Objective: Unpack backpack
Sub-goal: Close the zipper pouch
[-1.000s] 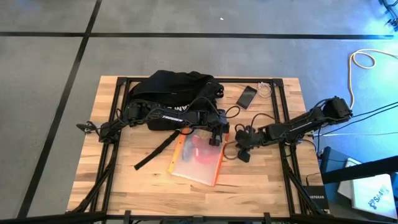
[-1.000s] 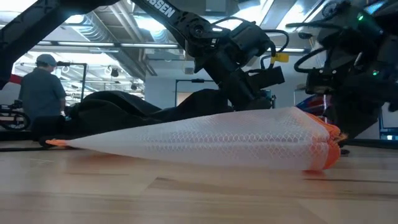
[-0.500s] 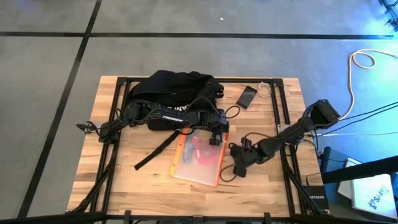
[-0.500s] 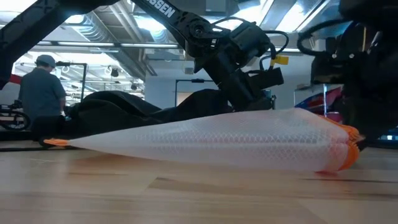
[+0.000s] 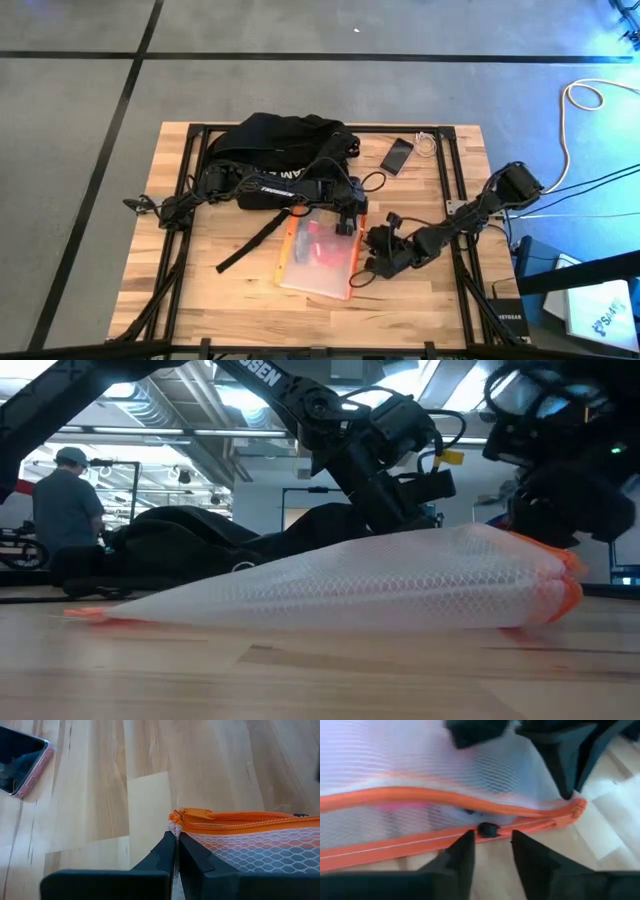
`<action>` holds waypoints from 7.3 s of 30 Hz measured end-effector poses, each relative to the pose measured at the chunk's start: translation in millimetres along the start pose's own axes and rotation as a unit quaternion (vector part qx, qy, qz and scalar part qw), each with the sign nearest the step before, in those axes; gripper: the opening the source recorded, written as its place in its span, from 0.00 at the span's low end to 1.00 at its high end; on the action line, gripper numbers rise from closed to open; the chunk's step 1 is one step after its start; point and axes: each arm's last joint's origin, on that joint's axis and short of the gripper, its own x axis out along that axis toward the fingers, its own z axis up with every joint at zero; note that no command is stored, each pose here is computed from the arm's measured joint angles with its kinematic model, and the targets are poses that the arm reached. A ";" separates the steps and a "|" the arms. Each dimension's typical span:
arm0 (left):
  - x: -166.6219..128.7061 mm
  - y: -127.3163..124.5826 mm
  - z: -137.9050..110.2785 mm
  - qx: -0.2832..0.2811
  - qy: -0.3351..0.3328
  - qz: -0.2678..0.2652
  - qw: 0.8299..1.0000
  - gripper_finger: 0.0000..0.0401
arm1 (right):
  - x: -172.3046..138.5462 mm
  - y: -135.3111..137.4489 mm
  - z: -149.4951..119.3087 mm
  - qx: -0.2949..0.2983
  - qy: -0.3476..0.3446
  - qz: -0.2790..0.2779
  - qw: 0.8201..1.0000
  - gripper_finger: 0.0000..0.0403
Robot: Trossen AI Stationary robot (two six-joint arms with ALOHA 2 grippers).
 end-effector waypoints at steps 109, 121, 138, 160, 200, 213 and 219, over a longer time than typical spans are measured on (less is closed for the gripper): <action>-0.7 -2.9 -0.6 -0.008 0.007 -0.007 1.000 0.00 | 0.0 -5.2 -49.8 0.062 -0.032 -0.080 0.994 0.35; -0.7 -3.1 -0.6 -0.010 0.007 -0.007 1.000 0.00 | 5.3 -41.9 -93.3 0.166 -0.108 -0.090 0.976 0.75; -0.7 -3.0 -0.3 -0.013 0.006 -0.007 1.000 0.00 | 11.5 -65.6 -111.6 0.084 -0.161 -0.040 0.983 0.53; -0.6 -2.6 0.0 -0.013 0.003 -0.006 1.000 0.00 | 23.9 -57.5 -86.7 0.112 -0.147 -0.048 0.982 0.49; -0.5 -2.3 -0.8 -0.017 0.008 -0.002 1.000 0.00 | 30.7 -32.2 -54.4 0.042 -0.094 0.107 0.989 0.00; -0.4 -5.1 -0.6 -0.016 0.008 -0.012 1.000 0.00 | 29.5 -7.1 -33.5 -0.011 -0.046 0.163 0.985 0.00; -0.4 -5.2 -0.8 -0.016 0.009 -0.012 1.000 0.00 | 29.6 -7.9 -33.9 -0.014 -0.051 0.149 0.988 0.00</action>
